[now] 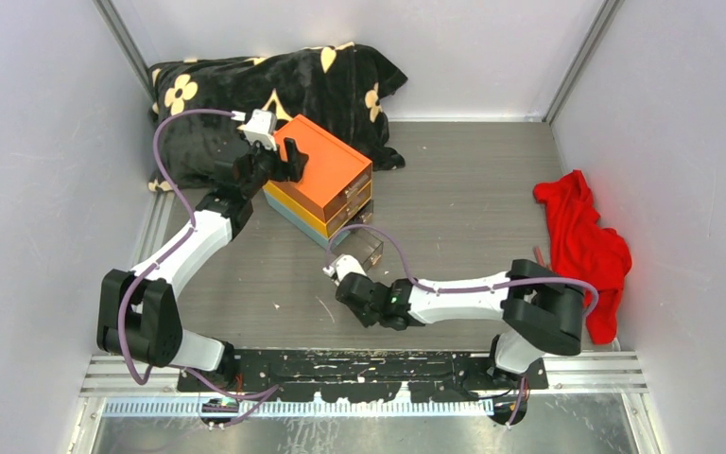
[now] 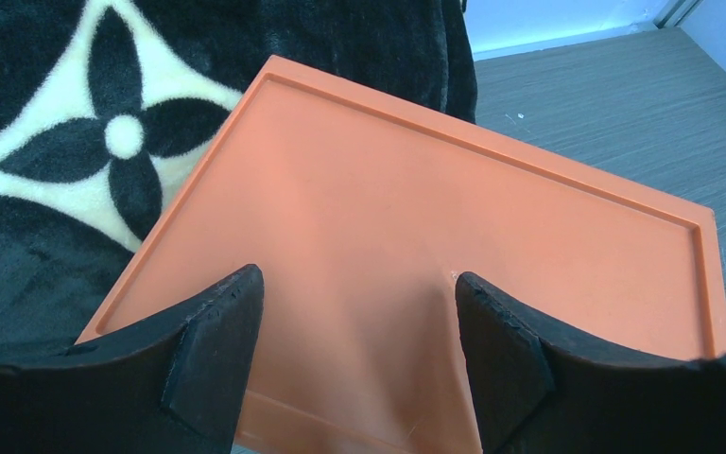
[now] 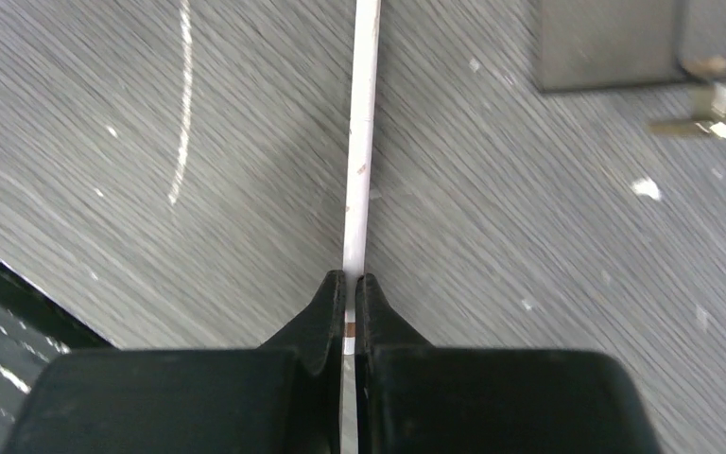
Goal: Organize the makeup
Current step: Pick up the makeup brush from the center of the board, then place the makeup brush in the drawer.
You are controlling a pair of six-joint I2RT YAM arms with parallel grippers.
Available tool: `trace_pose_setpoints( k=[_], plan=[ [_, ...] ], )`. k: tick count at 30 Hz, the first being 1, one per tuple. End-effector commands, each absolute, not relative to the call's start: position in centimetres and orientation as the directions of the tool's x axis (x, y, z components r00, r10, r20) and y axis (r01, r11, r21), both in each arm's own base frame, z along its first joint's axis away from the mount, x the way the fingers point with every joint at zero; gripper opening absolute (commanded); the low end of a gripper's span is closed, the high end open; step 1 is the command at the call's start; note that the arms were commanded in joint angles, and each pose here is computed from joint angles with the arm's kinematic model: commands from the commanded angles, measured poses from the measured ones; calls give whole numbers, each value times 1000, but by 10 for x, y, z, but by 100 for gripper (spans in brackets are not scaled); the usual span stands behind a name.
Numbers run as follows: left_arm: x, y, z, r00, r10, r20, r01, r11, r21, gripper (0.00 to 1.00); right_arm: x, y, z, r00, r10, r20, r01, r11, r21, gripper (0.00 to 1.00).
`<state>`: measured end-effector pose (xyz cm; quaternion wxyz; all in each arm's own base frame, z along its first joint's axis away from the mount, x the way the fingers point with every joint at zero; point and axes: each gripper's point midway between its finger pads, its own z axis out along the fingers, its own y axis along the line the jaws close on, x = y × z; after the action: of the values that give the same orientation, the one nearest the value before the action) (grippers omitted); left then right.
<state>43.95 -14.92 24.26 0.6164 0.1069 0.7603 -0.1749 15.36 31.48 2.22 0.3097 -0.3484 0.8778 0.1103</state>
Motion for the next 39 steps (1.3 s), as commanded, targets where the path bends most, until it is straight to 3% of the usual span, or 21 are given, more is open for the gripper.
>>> trace_pose_setpoints(
  k=[1, 6, 12, 21, 39],
  plan=[
    [405, -131, 150, -531, -15, -847, 278, 942, -191, 75, 159, 303, 76, -534, -560, -633, -674, 734, -81, 1],
    [406, -131, 154, -523, -22, -852, 276, 941, -194, 75, 170, 288, 142, -462, -643, -611, -691, 693, -206, 1],
    [405, -133, 154, -526, -28, -850, 283, 937, -207, 75, 186, 286, 185, -447, -647, -618, -687, 690, -226, 5],
    [403, -134, 156, -524, -35, -851, 286, 934, -214, 75, 227, 265, 159, -503, -702, -504, -726, 660, -195, 6],
    [403, -132, 163, -509, -38, -860, 284, 936, -210, 75, 246, 281, 122, -488, -727, -482, -771, 618, -152, 7]
  ],
)
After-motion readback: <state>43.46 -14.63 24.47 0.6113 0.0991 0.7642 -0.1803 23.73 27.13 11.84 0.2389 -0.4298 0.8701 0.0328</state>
